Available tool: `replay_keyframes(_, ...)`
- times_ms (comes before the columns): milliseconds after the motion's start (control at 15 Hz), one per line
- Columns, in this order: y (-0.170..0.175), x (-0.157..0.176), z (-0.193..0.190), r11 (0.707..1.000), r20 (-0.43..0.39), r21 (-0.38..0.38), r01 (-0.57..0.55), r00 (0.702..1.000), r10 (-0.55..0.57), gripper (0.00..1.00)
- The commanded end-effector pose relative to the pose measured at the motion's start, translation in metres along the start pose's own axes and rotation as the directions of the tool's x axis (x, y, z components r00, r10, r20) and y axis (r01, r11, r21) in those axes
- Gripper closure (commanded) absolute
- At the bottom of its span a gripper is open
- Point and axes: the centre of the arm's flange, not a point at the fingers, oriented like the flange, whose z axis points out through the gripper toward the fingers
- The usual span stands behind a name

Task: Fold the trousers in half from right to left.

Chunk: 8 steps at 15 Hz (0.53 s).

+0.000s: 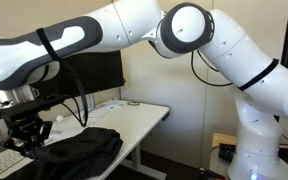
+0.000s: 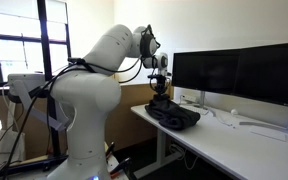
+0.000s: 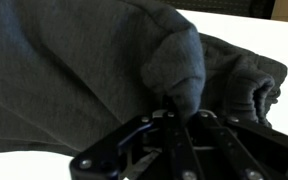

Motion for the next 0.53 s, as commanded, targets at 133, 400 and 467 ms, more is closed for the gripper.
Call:
replay_keyframes(133, -0.032, 0.029, 0.002, 0.999, 0.037, -0.035, 0.023, 0.999, -0.022, 0.96)
replay_keyframes(400, -0.041, 0.032, 0.01, 0.998, 0.078, -0.051, 0.037, 0.996, -0.033, 0.63)
replay_keyframes(467, -0.042, 0.032, 0.01, 0.998, 0.083, -0.054, 0.037, 0.996, -0.032, 0.56)
